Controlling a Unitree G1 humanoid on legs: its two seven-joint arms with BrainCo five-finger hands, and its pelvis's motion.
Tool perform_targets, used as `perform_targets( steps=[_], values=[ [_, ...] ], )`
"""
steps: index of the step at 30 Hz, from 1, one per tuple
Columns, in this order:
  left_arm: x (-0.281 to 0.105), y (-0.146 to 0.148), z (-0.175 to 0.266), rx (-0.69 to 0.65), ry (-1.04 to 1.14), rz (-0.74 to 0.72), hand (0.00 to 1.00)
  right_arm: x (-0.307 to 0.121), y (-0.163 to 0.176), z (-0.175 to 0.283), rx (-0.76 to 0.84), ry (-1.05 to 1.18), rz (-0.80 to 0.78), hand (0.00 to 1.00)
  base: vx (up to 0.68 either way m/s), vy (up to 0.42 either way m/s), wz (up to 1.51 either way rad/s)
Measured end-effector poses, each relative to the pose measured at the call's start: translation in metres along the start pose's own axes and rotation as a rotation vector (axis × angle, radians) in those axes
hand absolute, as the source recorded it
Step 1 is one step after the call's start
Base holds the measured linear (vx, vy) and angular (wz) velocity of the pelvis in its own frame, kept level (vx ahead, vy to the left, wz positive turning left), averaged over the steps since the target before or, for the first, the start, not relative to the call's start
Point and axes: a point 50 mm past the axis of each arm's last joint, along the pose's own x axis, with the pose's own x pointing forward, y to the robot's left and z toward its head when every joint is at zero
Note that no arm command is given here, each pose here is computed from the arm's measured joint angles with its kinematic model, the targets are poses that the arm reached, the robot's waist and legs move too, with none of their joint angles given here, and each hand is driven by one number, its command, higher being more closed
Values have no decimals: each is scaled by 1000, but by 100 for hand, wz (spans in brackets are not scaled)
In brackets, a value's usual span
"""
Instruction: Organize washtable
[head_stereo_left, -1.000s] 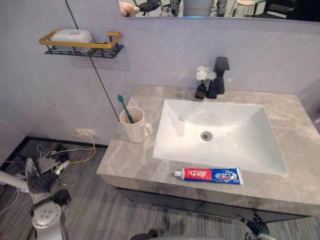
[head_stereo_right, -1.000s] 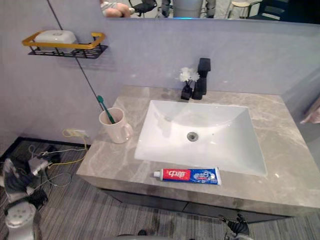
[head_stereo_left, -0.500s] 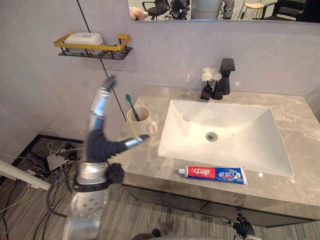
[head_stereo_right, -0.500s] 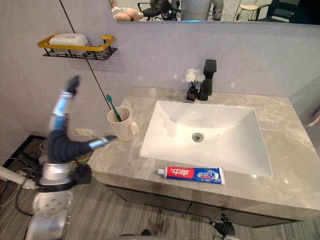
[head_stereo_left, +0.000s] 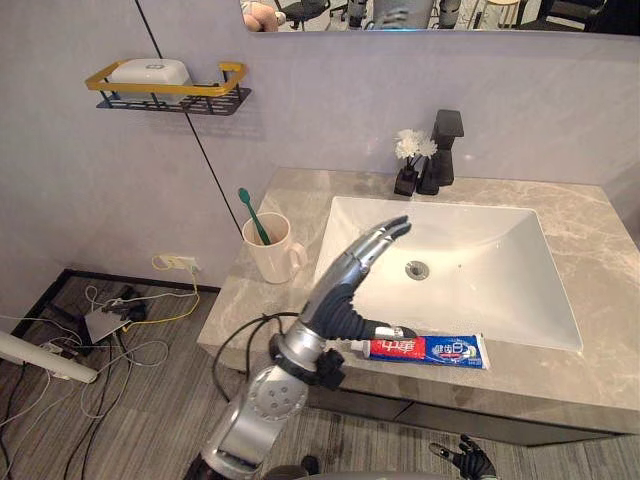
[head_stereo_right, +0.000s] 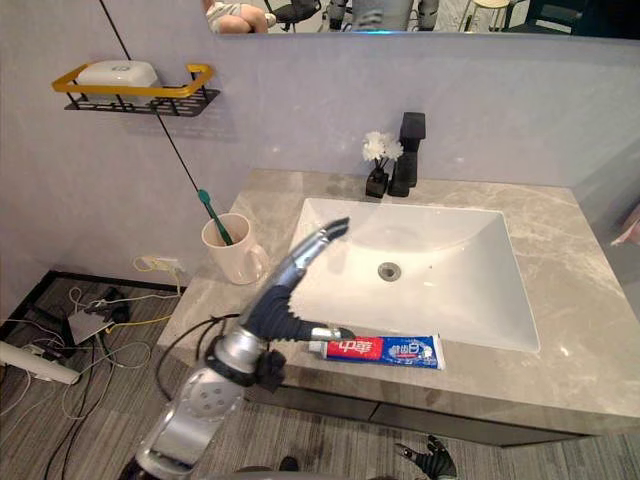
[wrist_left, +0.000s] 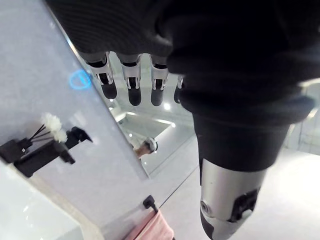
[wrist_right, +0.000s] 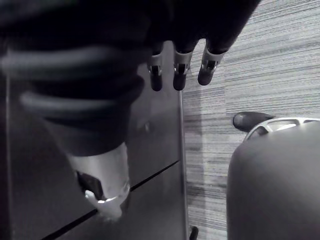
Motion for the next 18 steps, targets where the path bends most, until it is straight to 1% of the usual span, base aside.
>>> perform_targets(
  steps=[3, 6, 12, 18],
  values=[
    [-5, -11, -20, 25, 102, -65, 0, 1, 1, 4, 0, -14, 1, 0, -55, 11, -2],
    [-5, -25, -31, 26, 140, -134, 0, 0, 0, 3, 1, -14, -2, 0, -47, 9, -4],
    [-5, -38, -46, 92, 191, -237, 0, 1, 0, 8, 1, -32, -1, 0, -4, 0, -3],
    [-7, -44, -54, 132, 221, -278, 0, 1, 0, 10, 2, -37, -4, 0, 22, -5, 0]
  ],
)
